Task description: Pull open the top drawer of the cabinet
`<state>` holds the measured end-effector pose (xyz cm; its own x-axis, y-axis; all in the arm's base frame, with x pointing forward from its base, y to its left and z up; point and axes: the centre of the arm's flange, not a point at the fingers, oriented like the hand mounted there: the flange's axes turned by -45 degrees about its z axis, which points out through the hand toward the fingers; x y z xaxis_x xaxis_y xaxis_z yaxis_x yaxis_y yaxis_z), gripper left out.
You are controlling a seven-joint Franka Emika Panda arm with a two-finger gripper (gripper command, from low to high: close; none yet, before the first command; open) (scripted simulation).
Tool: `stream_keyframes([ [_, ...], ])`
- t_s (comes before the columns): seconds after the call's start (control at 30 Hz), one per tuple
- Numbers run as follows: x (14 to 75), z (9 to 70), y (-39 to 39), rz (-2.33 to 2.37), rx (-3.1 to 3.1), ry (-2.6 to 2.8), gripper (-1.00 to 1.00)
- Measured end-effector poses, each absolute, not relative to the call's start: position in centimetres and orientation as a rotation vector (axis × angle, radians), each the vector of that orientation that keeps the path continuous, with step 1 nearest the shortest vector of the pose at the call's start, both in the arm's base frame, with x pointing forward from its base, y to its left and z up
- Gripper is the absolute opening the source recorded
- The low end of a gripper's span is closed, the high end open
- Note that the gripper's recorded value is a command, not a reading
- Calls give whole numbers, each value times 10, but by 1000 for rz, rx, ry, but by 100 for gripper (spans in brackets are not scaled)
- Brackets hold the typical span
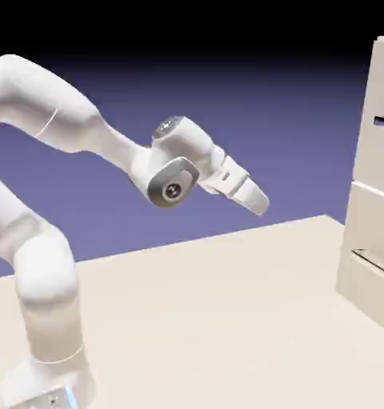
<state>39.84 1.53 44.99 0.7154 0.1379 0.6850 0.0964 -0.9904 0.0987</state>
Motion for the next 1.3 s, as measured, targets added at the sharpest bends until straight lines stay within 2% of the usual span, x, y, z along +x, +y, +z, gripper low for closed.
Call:
stream_keyframes([
  [0.4,458,333,120,578,2527,1225,0],
  [0.77,469,255,213,427,2084,1983,0],
  [1.03,481,262,268,622,1708,2302,0],
  [1.3,521,327,281,962,1376,2299,0],
])
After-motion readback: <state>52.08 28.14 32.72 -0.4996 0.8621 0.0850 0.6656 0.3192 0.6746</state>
